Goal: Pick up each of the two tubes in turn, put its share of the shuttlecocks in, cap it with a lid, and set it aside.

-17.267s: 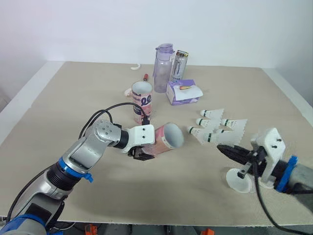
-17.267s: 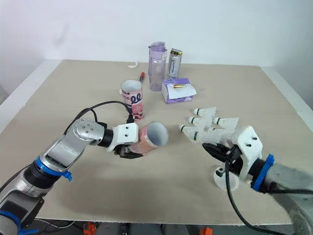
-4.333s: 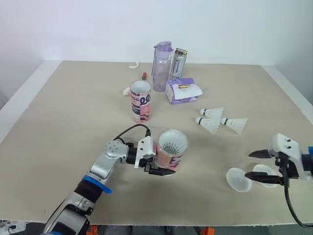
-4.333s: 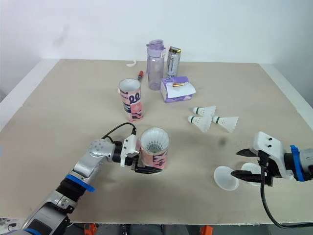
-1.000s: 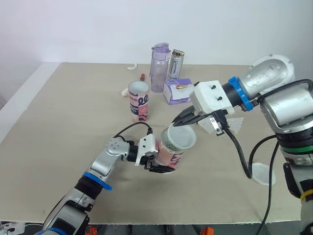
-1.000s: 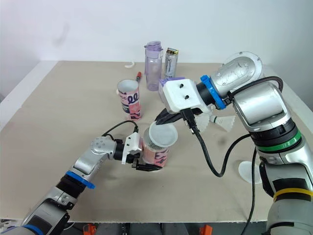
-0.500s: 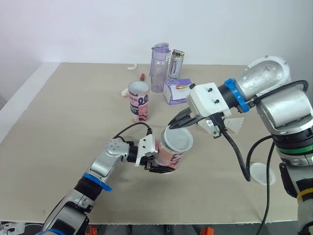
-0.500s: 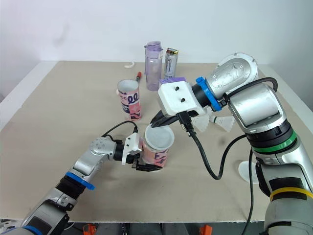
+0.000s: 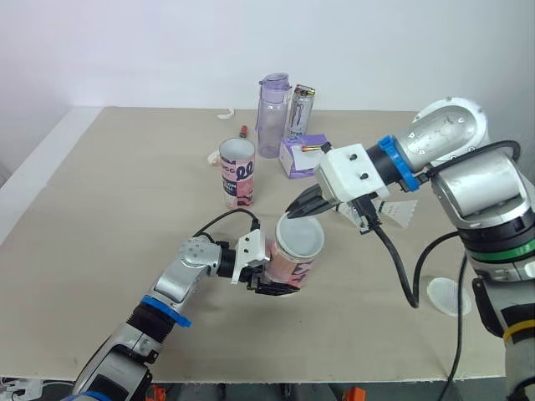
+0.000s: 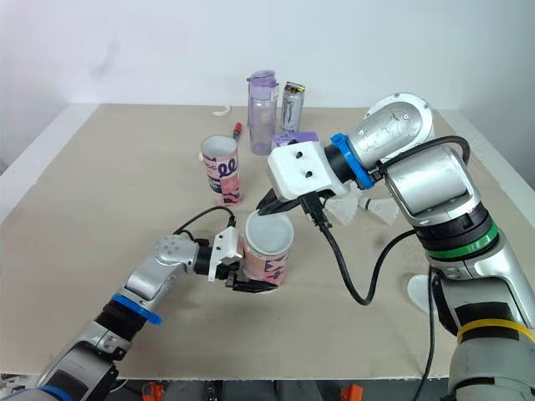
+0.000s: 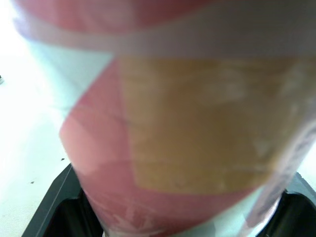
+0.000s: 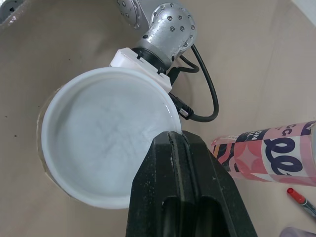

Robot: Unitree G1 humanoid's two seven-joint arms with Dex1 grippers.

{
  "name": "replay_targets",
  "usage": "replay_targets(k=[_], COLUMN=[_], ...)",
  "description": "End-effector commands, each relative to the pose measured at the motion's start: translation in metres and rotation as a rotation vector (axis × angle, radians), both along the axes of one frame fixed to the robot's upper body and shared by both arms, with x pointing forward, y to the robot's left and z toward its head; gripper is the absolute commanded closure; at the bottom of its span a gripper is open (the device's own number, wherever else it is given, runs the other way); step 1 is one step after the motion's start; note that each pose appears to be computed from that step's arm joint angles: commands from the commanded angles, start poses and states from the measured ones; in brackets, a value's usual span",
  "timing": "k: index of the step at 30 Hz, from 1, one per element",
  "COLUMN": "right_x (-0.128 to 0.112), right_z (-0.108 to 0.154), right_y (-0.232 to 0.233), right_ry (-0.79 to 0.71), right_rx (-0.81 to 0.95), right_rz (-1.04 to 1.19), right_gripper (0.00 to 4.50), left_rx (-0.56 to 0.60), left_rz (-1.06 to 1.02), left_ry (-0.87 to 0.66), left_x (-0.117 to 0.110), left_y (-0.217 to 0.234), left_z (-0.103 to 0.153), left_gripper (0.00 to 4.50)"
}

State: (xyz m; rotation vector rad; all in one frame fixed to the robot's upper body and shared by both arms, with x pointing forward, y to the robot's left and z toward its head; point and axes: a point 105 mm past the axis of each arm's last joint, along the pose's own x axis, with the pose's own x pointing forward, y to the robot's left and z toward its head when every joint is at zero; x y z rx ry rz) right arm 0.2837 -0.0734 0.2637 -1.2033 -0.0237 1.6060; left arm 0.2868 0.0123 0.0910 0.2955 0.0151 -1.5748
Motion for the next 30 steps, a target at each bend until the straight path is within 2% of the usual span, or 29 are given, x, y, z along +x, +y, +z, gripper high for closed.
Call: replay_targets(k=[1,8,15,30], right_x=[-0.001,-0.005,-0.008,-0.01], right_z=[0.004,0.008,0.026,0.022], right_y=[-0.001,0.002,0.003,0.0], right_ry=[-0.018,-0.006,0.0,0.015], right_rx=[-0.012,0.005,0.046,0.01], right_rz=[0.016,0.033,0.028,0.03], right_gripper=[4.47,4.47,4.47,4.47], left_rx=[0.116,0.12,0.122,0.122], left_rz=[0.073,0.076,0.075,0.081], left_ry=[0.071,0.072,0.074,0.075], left_x=[0.004,0.004,0.004,0.006], left_y=[0.015,0.017,0.017,0.018], left_z=[-0.03,-0.031,-0.031,-0.031], left_gripper=[1.19,1.19,1.19,1.19])
